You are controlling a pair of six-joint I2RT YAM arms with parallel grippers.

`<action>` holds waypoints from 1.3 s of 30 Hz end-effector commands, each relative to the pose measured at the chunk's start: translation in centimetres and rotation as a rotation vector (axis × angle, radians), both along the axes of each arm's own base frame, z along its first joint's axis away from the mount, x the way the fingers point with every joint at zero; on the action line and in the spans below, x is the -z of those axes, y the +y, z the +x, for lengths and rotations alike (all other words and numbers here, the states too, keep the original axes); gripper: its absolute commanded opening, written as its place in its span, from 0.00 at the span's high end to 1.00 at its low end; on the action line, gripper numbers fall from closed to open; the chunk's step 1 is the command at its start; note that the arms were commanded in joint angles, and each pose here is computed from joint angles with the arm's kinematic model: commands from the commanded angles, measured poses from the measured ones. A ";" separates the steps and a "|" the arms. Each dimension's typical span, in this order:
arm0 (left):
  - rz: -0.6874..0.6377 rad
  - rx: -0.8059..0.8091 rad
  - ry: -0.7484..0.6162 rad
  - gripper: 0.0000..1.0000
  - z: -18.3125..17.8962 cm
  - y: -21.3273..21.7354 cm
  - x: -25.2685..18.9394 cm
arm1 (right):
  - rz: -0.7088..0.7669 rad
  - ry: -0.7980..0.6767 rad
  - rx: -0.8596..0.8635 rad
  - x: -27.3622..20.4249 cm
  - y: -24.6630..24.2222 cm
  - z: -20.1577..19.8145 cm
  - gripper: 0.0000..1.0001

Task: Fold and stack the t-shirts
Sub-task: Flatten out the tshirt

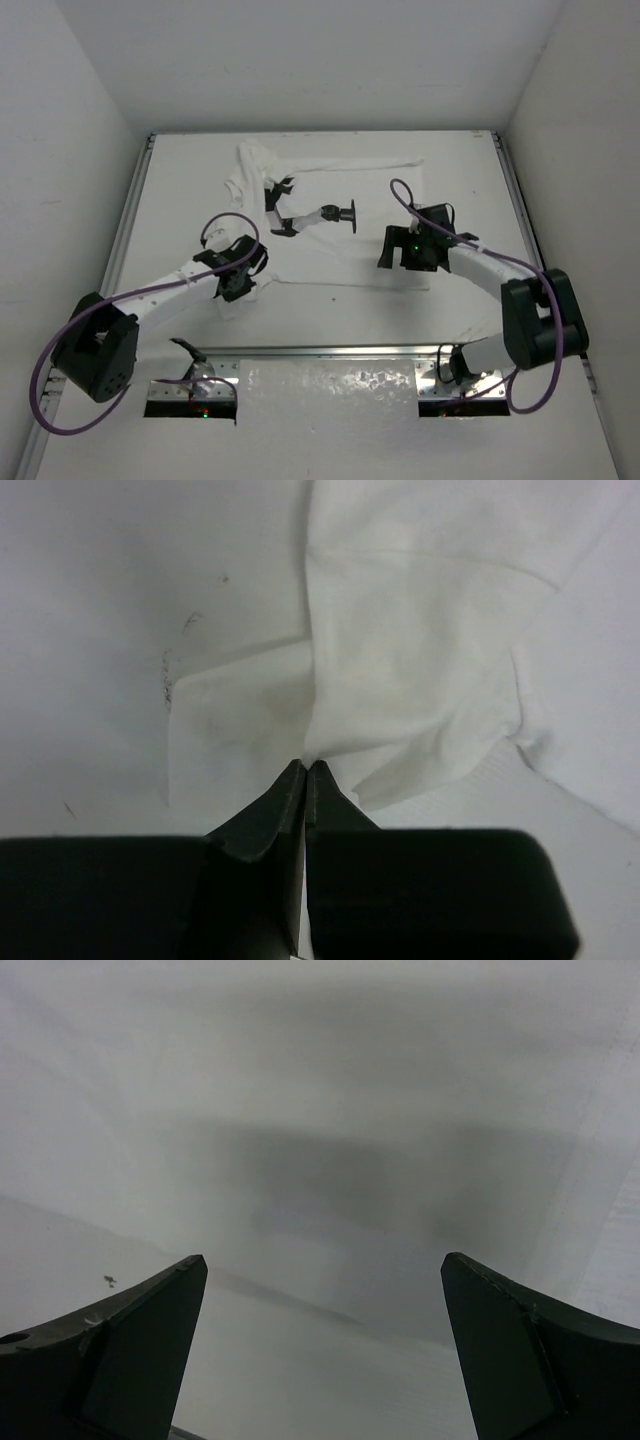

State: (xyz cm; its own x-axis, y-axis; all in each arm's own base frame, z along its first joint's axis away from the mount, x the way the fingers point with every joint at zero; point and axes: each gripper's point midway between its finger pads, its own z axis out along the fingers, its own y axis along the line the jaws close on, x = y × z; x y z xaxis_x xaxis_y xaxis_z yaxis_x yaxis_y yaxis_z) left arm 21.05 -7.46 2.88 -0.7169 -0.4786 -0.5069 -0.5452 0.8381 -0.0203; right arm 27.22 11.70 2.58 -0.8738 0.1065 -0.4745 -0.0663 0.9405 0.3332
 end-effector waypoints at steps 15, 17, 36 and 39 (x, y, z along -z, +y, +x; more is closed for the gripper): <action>0.017 -0.561 -0.303 1.00 4.6 12.0 -6.3 | -0.094 0.296 0.312 4.1 -7.5 -0.9 0.01; -0.004 -0.535 -0.249 1.00 4.9 11.8 -4.1 | -0.116 0.292 0.320 3.4 -8.5 -0.3 0.01; -0.319 -0.303 -0.375 0.94 4.0 6.2 -4.9 | -0.200 0.016 0.257 -1.5 -6.0 -1.4 0.01; -0.412 -0.240 -0.401 1.00 3.1 4.4 -5.4 | -0.225 0.047 0.272 -0.4 -6.7 -2.3 0.01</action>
State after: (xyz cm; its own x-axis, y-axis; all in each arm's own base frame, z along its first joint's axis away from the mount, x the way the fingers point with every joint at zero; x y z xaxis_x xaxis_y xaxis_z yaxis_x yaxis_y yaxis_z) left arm 25.17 -1.22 8.48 -0.2949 -0.8080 -0.5101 -0.6568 0.5592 -0.5059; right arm 25.45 6.21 3.95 -0.8524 0.2077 -0.4798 0.1506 0.9764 0.1550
